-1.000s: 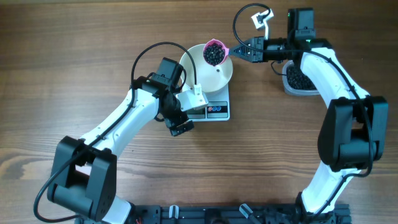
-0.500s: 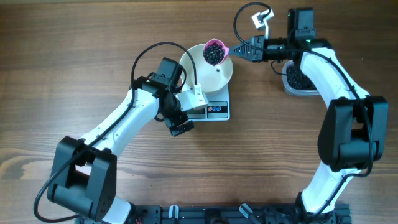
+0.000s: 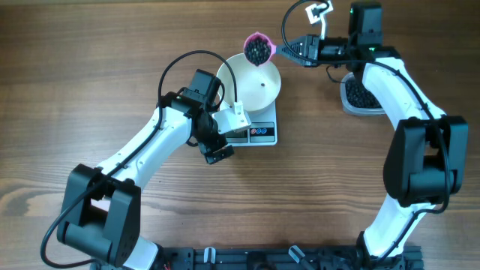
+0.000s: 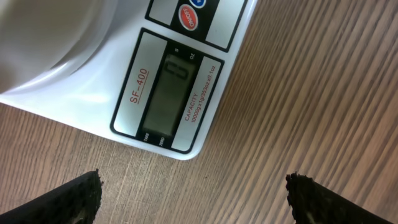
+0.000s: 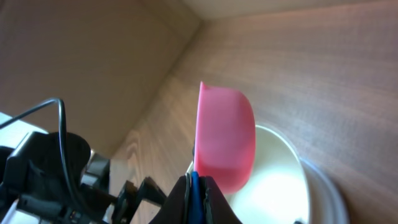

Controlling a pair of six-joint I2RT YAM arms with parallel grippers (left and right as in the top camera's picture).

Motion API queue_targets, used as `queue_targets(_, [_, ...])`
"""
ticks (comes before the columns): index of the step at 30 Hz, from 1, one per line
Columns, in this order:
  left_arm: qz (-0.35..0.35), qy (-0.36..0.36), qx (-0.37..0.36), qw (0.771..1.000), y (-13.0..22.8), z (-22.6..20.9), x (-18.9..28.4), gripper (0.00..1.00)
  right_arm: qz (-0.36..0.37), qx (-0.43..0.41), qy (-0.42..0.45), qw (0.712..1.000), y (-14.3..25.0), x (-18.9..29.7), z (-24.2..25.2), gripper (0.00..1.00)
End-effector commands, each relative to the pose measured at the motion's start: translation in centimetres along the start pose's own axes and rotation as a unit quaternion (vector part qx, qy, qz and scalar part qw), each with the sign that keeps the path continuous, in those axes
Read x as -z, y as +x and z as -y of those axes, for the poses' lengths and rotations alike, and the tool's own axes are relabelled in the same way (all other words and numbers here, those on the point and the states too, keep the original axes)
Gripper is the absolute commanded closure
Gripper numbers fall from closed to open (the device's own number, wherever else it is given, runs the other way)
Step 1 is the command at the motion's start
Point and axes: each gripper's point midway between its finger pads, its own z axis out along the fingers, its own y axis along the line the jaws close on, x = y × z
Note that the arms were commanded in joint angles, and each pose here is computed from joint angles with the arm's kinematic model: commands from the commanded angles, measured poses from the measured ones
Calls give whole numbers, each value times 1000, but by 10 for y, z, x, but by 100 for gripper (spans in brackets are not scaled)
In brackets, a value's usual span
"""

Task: Scoop item into bowl and weigh 150g on scale
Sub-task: 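Tilt the scoop with the right gripper to pour beans into the bowl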

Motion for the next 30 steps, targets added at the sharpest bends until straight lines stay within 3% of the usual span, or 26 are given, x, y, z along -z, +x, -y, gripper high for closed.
queue_targets(1, [3,11,-7,1000,1,3,-3,0,22,-19,-4,1000,-15,14,1,96])
queue_targets(12, [3,11,-7,1000,1,3,-3,0,24,-34,-2,999,-16,16,3,96])
queue_targets(20, [3,11,-7,1000,1,3,-3,0,3,72,-36,997,-2,13,-9,96])
queue_targets(23, [3,11,-7,1000,1,3,-3,0,-31,96,14,995,20,7,5,96])
queue_targets(26, [3,11,-7,1000,1,3,-3,0,-88,148,124,977,37,15,17,96])
queue_targets(30, [3,11,-7,1000,1,3,-3,0,-67,239,184,951,5,39,-25,96])
